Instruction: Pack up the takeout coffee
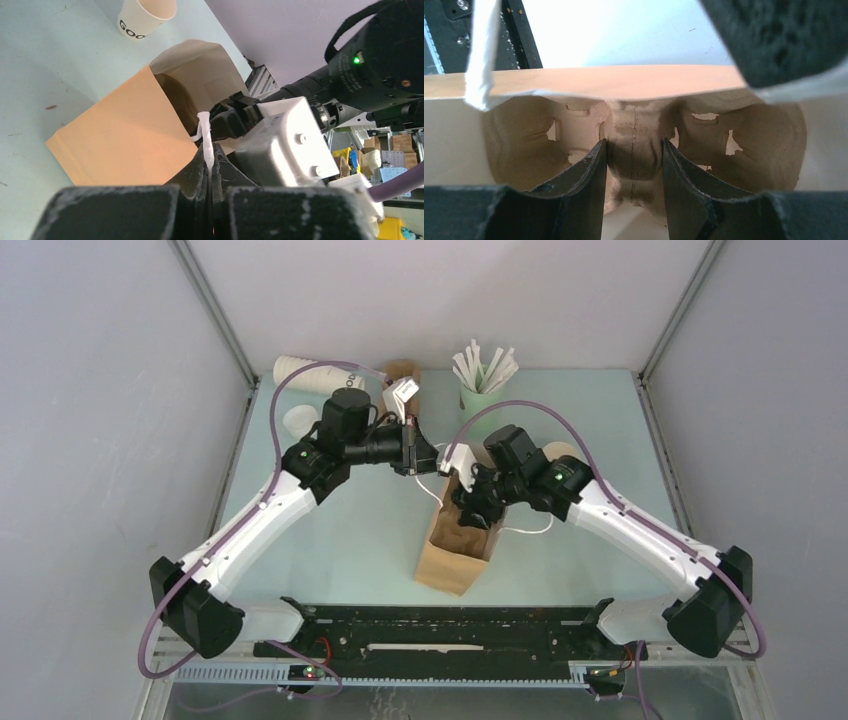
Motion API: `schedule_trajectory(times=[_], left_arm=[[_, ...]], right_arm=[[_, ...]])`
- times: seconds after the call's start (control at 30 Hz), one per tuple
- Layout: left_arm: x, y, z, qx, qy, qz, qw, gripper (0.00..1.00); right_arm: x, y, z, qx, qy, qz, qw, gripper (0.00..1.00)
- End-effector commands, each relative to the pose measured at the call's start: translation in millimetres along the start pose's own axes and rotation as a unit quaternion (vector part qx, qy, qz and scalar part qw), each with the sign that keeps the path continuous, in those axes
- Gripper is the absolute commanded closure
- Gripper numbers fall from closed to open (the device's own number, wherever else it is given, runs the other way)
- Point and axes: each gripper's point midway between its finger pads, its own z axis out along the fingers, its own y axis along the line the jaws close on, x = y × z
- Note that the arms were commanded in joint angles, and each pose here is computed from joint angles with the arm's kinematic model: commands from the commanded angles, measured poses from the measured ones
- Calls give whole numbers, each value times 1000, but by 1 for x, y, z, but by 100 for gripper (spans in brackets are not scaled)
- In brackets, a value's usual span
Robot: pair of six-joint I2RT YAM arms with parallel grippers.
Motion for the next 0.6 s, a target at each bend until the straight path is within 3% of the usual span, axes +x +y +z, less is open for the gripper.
schedule_trajectory(times=[0.0,0.4,0.57], left_arm=[[2,3,-7,-8,-9,17,1000,100],[10,11,-11,-25,-12,13,1000,100],[10,11,-11,-27,-14,13,999,100]], right_arm=[[-9,-9,9,3,12,-35,999,72],[-6,-9,16,-5,24,-45,999,64],[-12,-11,10,12,15,-43,999,49]])
